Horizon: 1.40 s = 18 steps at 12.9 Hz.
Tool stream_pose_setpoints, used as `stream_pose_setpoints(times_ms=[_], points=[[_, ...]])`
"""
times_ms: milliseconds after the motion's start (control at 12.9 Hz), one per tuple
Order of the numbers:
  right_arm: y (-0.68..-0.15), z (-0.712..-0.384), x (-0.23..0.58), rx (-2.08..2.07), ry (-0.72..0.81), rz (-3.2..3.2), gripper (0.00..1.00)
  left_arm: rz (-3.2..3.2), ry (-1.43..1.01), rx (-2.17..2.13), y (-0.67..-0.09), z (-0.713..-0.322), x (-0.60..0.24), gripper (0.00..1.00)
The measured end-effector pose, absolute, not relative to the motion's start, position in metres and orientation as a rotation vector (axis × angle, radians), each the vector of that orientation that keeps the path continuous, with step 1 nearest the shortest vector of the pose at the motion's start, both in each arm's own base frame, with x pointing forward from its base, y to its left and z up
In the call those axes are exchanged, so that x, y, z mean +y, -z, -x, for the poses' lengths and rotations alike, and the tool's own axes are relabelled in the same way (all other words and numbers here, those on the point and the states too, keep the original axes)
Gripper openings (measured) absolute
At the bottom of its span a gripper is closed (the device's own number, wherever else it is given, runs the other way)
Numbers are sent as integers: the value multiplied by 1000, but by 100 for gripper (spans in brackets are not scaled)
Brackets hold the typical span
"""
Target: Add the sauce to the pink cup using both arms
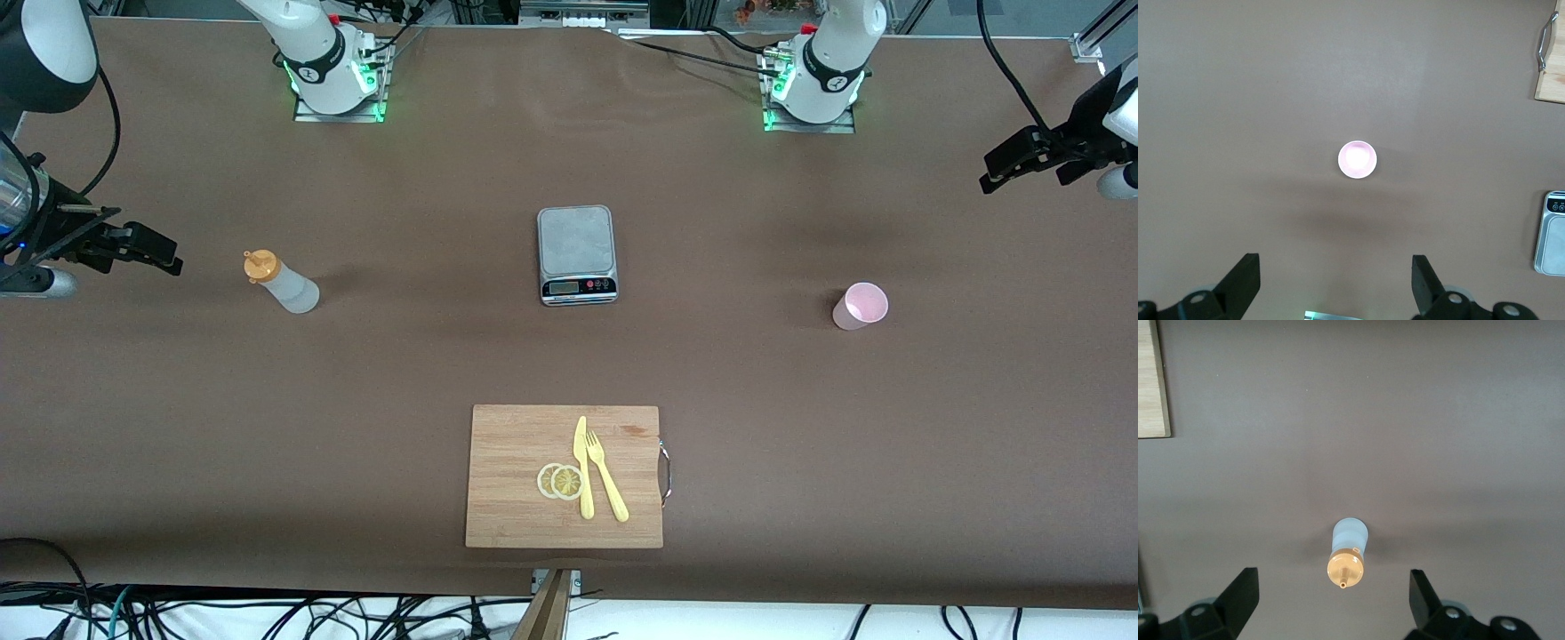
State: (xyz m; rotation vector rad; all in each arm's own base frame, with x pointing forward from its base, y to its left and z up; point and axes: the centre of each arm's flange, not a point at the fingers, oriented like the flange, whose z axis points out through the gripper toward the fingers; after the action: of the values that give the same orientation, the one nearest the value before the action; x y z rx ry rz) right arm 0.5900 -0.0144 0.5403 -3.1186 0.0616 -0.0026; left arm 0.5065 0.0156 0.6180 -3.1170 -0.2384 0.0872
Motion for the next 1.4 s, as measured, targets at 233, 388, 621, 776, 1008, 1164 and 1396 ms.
stream_pose_setpoints(times_ms=[233,388,621,776,1008,1164,1396], points=[[-543,-589,-15,64,6,3118,100,3116,-92,-220,-617,-507,7,100],[-544,-588,-15,64,4,3118,100,3115,-92,-216,-617,-507,4,100],[-543,-588,-15,64,-3,3118,100,3115,-92,-219,-617,-507,5,100],[-543,-588,-15,64,-4,3118,100,3115,-97,-222,-616,-507,7,100],[-543,-587,-15,64,-4,3118,100,3116,-112,-223,-612,-510,7,100],[-543,-587,-15,64,-5,3118,100,3117,-120,-223,-609,-512,8,100],[-543,-587,-15,64,-5,3118,100,3117,-122,-226,-608,-512,9,100]])
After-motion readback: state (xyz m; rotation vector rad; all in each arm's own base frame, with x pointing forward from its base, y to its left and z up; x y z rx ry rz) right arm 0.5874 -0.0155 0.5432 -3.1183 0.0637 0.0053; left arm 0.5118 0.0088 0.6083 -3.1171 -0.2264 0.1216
